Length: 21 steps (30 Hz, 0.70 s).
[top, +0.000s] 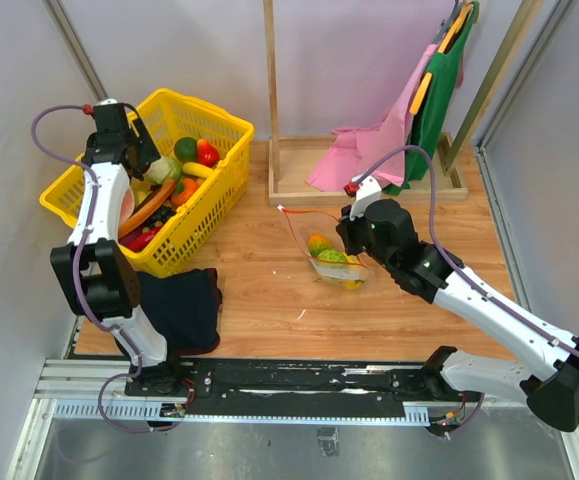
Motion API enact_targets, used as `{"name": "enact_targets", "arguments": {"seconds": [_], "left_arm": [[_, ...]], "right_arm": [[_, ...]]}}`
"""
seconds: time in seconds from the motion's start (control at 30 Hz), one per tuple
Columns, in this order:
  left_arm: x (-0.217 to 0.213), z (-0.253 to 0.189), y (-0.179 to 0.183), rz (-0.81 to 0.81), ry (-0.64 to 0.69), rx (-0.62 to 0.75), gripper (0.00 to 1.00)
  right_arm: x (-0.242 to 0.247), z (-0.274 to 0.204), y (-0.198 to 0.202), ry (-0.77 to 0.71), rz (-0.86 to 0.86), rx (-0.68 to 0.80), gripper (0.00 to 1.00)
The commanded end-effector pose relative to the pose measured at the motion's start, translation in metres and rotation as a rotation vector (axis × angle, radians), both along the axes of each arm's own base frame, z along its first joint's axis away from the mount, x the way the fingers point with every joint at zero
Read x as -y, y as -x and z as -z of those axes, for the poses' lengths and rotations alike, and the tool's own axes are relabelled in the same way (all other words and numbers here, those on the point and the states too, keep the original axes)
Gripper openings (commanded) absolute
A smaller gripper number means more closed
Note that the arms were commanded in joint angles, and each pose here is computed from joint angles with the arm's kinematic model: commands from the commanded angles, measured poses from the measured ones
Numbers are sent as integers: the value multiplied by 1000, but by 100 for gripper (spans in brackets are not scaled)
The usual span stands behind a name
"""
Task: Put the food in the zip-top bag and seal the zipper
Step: Pick up the fake fruit from the bin, then place the fake fruit in the zipper food storage bag.
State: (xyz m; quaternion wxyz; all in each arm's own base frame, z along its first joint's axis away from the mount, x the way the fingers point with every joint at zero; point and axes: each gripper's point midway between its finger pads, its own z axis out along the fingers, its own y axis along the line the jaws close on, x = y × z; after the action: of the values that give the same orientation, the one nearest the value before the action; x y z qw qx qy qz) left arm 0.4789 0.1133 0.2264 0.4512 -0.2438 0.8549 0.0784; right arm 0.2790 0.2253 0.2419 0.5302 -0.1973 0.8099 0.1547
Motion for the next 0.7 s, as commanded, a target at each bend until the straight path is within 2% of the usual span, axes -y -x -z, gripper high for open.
{"name": "enact_targets", "arguments": {"seconds": [0.0,0.33,0.67], "left_arm": [[16,-24,14,62,49,50,31],[88,-69,40,280,152,133,30],[167,-106,78,524,201,217,30]], "right_arm": [[4,-12,-5,-32,18,28,1],[6,-16,-4,-43,22,36,1],[11,-20,-2,-58,34,48,1]]}}
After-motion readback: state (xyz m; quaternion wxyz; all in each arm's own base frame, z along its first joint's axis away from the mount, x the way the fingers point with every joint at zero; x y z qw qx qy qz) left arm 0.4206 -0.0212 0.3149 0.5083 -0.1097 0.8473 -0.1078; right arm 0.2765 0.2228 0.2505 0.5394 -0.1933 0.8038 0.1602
